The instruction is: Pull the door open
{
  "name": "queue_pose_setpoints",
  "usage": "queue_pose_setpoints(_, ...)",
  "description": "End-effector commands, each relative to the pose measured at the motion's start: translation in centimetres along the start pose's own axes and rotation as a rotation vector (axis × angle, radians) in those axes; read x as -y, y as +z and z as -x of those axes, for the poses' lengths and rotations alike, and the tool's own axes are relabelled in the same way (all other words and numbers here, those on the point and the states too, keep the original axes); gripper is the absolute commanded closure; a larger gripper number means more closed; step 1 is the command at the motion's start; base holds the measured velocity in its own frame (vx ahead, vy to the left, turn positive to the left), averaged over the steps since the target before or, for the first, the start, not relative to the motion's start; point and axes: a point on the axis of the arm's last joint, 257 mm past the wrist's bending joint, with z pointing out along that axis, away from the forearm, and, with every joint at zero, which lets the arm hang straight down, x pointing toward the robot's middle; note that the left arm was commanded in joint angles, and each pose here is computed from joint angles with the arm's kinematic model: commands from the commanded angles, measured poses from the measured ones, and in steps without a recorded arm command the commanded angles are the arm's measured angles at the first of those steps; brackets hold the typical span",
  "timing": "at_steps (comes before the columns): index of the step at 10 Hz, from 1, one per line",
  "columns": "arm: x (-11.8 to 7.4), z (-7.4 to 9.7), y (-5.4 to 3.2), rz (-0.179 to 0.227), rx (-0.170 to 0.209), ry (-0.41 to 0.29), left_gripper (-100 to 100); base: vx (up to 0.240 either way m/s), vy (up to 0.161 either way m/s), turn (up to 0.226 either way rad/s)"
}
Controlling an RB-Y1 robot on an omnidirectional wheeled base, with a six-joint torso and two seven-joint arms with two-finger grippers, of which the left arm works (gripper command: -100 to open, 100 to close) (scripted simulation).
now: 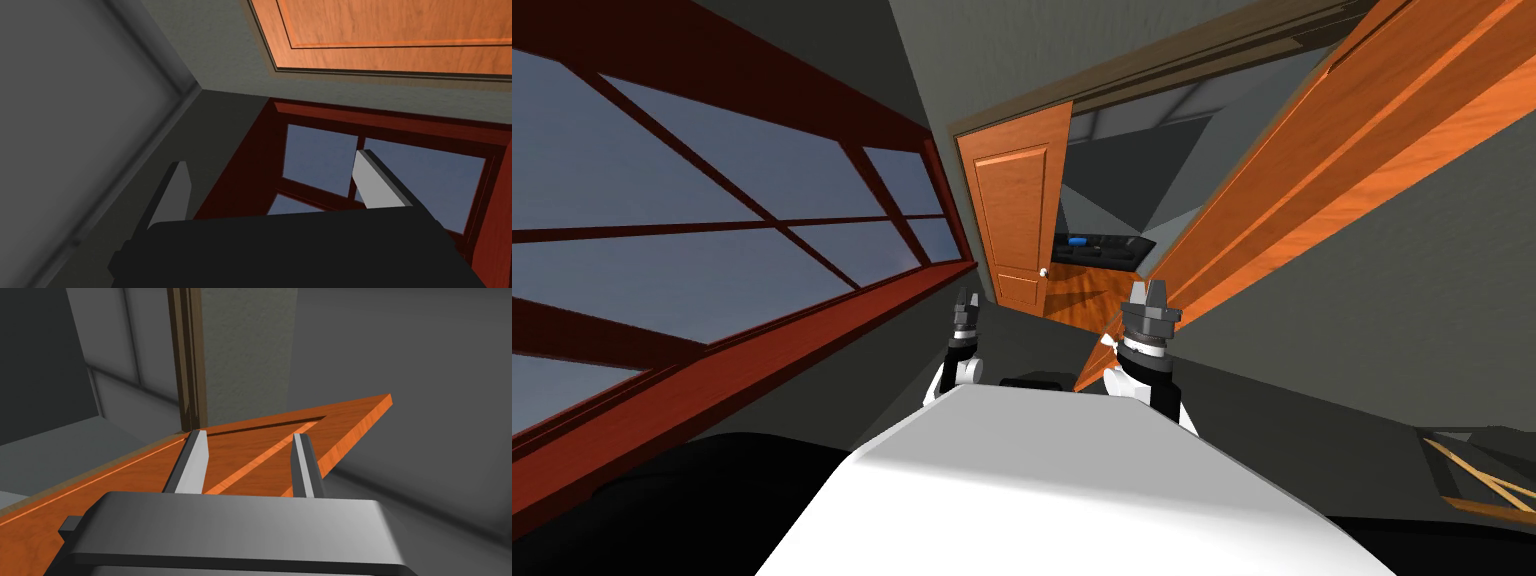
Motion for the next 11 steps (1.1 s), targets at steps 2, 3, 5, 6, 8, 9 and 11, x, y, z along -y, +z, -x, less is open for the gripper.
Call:
queue_pose_setpoints(2,-1.6,-0.5,-0.46,0.028,-0.02,0.071,-100,0.085,-0.007,-0.077)
queue_pose_setpoints(3,-2.3,-0.7,-0.64,0.038,-0.028,0.097,-100,0.083,-0.002,-0.074)
queue_pose_setpoints(5,-3.7,-1.1,-1.06,0.06,-0.045,0.152,-100,0.082,-0.004,-0.076)
queue_pose_setpoints(6,-4.4,-1.3,-1.28,0.07,-0.054,0.181,-100,0.096,0.003,-0.082)
queue_pose_setpoints(8,-5.7,-1.8,-1.75,0.091,-0.073,0.237,-100,0.093,-0.01,-0.083)
queue_pose_setpoints(9,-6.4,-2.0,-2.01,0.101,-0.082,0.266,-100,0.091,-0.01,-0.072)
queue_pose_setpoints(11,-7.9,-2.4,-2.55,0.122,-0.103,0.324,-100,0.086,0.003,-0.083)
